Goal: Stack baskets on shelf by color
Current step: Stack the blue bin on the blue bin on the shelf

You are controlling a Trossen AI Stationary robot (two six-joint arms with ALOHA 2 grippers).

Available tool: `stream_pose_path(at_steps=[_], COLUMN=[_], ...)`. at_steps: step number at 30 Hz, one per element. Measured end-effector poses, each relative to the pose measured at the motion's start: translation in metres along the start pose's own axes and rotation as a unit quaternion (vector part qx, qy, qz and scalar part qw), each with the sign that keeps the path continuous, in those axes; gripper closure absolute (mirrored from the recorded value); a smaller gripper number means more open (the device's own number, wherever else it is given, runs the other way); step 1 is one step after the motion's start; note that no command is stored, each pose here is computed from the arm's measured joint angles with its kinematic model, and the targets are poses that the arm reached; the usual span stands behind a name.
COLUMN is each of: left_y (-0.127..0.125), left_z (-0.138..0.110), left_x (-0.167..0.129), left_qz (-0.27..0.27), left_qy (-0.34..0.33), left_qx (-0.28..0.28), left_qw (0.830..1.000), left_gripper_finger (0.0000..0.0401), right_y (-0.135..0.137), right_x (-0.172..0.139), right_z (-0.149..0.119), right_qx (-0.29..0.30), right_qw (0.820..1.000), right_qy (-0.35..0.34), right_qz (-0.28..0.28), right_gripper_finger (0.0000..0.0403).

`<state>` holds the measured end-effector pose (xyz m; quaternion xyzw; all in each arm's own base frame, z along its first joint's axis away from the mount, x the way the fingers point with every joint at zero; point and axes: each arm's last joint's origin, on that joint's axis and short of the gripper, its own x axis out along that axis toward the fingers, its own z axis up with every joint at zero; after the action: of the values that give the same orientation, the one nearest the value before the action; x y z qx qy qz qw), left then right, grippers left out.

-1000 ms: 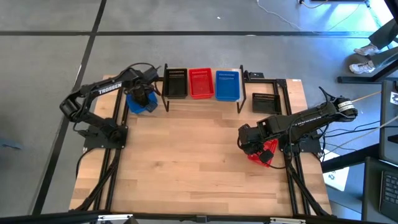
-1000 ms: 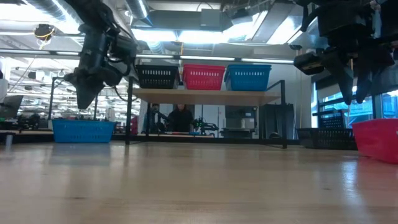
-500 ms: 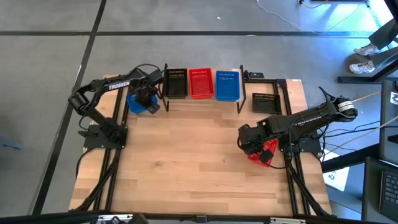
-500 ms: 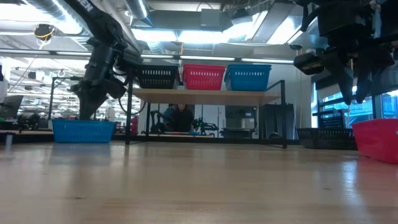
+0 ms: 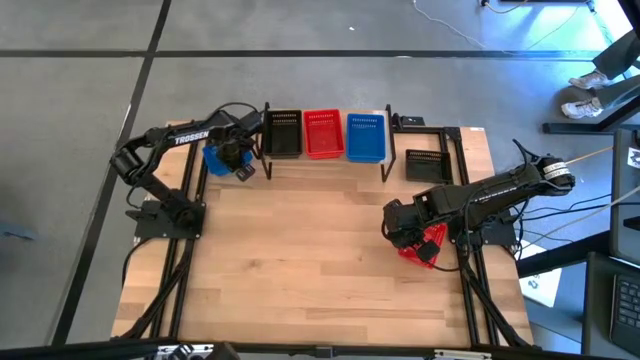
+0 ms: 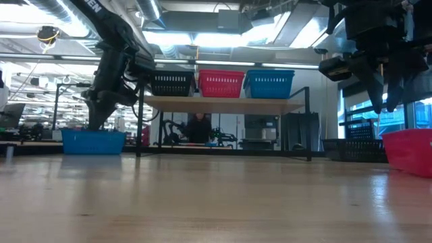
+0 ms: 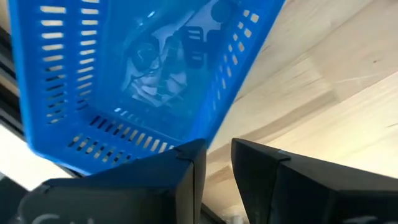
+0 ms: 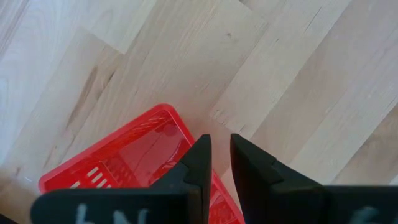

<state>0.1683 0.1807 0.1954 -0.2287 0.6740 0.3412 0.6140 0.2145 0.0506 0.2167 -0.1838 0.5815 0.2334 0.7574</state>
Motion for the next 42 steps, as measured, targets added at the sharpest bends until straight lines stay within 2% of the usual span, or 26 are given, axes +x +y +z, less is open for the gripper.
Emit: stream_pose_path(at_steps=[5,33,42], left_y=[0.001,0.002,-0.001], left_z=[0.0,0.008,0.013], left_x=[0.0,0.0,0.013], left_qz=[0.02,0.009,0.006], left_qy=[-0.001,-0.042,-0.015], left_qx=[0.01,-0.009,-0.011], left_qw=[1.0,0.999,1.0], left_gripper_finger=[0.0332,0.0332,0.0332], right_y=[0.0,0.0,0.0], right_x=[0.0,0.0,0.0], right_z=[0.0,0.0,0.0], right_qx=[0.0,0.003,0.003], right_qw=[1.0,1.0,1.0], right_qy=[0.0,0.0,0.0], right_qz=[0.0,-0.001,-0.001], right_gripper_finger=[0.0344,0.0344,0.0344])
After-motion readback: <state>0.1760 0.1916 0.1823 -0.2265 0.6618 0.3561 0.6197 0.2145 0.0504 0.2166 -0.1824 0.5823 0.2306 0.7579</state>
